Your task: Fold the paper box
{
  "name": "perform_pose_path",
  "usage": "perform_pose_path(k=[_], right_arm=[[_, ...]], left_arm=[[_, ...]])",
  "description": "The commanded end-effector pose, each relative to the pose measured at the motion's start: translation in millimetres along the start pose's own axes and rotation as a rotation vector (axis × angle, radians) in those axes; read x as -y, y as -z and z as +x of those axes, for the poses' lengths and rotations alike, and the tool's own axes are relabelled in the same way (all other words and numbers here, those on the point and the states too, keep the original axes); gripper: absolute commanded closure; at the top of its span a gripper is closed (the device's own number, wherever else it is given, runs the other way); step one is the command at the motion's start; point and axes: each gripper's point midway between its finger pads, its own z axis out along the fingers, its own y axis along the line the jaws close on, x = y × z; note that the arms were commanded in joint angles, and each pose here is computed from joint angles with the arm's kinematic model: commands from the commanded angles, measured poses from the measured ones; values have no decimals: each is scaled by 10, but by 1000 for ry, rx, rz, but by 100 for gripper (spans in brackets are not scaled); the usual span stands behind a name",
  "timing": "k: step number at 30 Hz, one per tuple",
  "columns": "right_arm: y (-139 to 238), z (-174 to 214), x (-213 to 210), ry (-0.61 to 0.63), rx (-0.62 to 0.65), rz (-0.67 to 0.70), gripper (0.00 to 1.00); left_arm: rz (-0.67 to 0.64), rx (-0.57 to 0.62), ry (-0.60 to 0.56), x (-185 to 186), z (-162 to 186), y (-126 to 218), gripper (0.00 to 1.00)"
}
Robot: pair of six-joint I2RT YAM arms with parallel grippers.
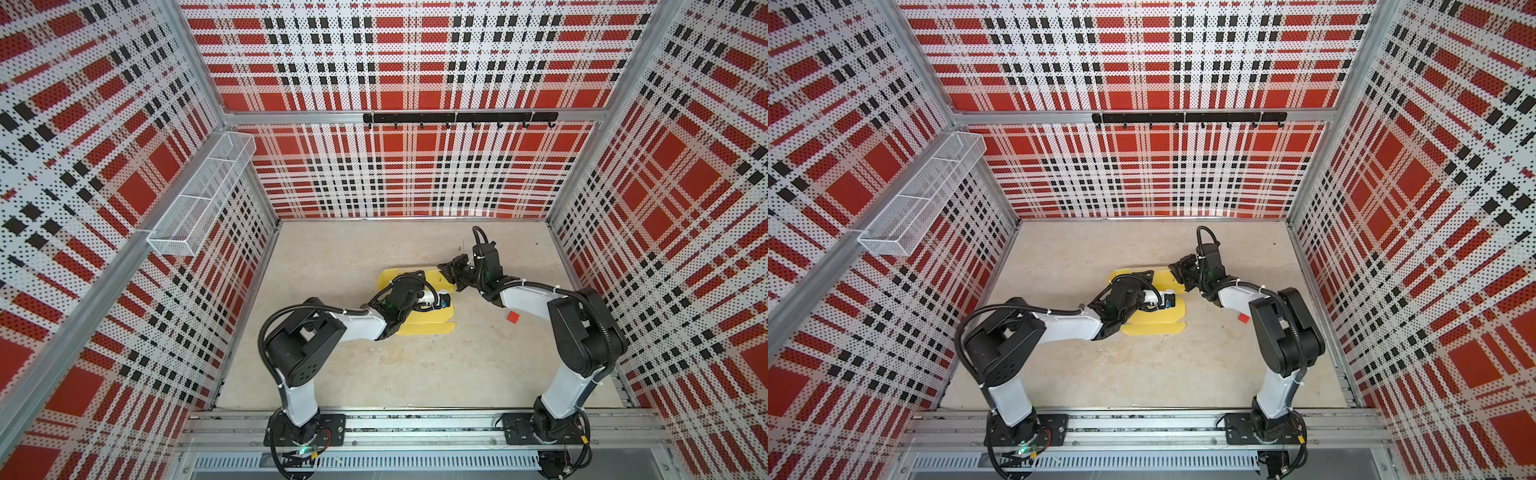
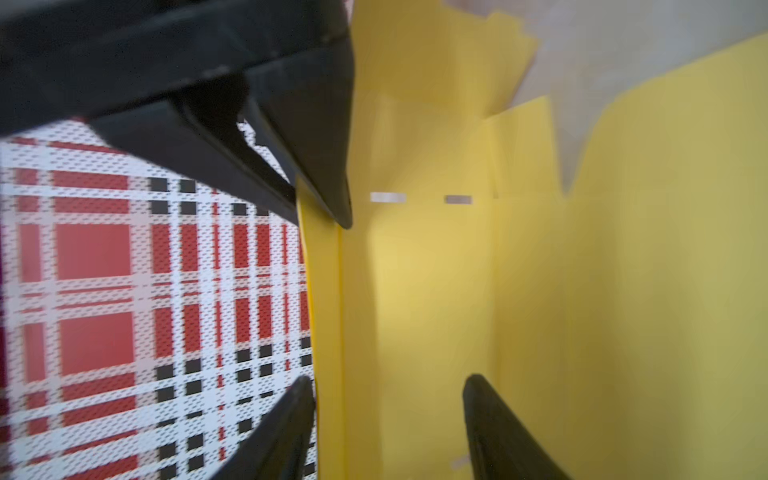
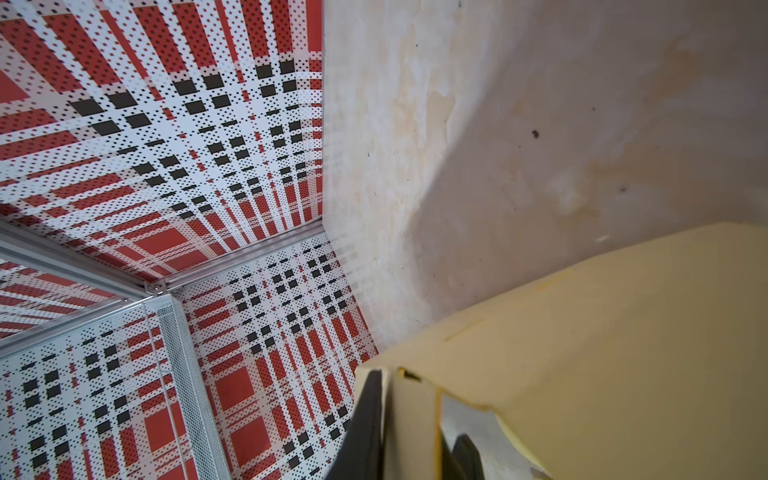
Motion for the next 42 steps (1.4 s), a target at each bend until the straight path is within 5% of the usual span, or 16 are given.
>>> perform_pose_path(k=[1,7,12,15,28,33,42], right_arm=[[-50,-10,-22,16,-5,-11,87],[27,36,-146,85,-20,-16,86],[108,140,-191,120,-68,-29,86],[167,206,-190,178,-106,-5,86],[322,258,-279,295,-213,-14,90],[249,262,-343,310,-289,-41,90],[222,316,-344,361,-360,-36,89]], left_arm=[[192,50,117,-151,-54,477,36],[451,23,561,-453,182,1041,32],[498,6,1017,-735,522,1071,31],[519,25,1177,-783,561,1022,25],[742,62,1384,-629,403,745,25],[862,72,1441,-558,304,644,16],[963,73,1432,-319,259,543,15]])
